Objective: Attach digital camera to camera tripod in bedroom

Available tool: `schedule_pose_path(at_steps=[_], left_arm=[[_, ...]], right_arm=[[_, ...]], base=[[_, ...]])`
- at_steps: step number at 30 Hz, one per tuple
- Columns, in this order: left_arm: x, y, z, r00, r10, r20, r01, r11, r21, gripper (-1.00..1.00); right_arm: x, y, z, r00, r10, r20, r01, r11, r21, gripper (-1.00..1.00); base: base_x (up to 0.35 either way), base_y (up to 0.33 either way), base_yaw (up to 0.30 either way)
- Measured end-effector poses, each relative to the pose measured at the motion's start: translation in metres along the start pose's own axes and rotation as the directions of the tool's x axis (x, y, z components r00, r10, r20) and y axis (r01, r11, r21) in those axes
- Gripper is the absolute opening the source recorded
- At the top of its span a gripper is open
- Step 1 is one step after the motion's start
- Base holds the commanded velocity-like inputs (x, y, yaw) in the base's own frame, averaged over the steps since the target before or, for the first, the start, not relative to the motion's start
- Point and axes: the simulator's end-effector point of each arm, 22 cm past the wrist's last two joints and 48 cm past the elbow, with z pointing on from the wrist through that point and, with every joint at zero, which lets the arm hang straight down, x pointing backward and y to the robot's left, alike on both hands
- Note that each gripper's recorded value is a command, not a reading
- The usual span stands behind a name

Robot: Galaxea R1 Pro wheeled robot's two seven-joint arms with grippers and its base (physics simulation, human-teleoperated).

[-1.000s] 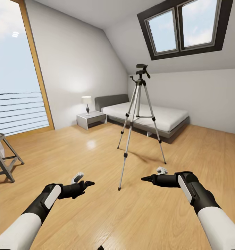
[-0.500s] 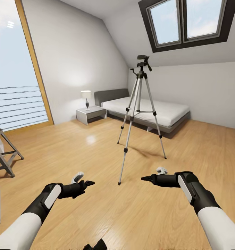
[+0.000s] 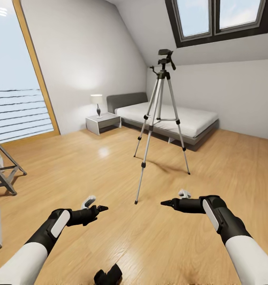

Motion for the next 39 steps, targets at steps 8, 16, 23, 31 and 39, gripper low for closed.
schedule_pose_path(at_steps=[8,16,23,31,39], left_arm=[[0.008,0.012,0.011,1.000,-0.018,-0.021,0.018,1.000,-0.011,1.00],[0.018,0.027,0.021,0.998,-0.037,-0.044,0.036,0.999,-0.028,1.00],[0.026,0.041,0.029,0.997,-0.055,-0.063,0.052,0.998,-0.047,1.00],[0.036,0.055,0.038,0.994,-0.075,-0.084,0.070,0.996,-0.063,1.00],[0.047,0.070,0.047,0.990,-0.096,-0.106,0.088,0.993,-0.080,1.00]], right_arm=[[0.010,-0.008,0.011,1.000,0.021,-0.022,-0.021,1.000,-0.014,1.00],[0.021,-0.019,0.022,0.998,0.041,-0.047,-0.041,0.999,-0.010,1.00],[0.029,-0.030,0.030,0.997,0.047,-0.065,-0.047,0.999,0.003,1.00],[0.042,-0.042,0.041,0.994,0.069,-0.090,-0.069,0.998,0.009,1.00],[0.054,-0.052,0.051,0.989,0.092,-0.115,-0.091,0.996,0.015,1.00]], base=[[0.000,0.000,0.000],[0.000,0.000,0.000],[0.000,0.000,0.000],[0.000,0.000,0.000],[0.000,0.000,0.000]])
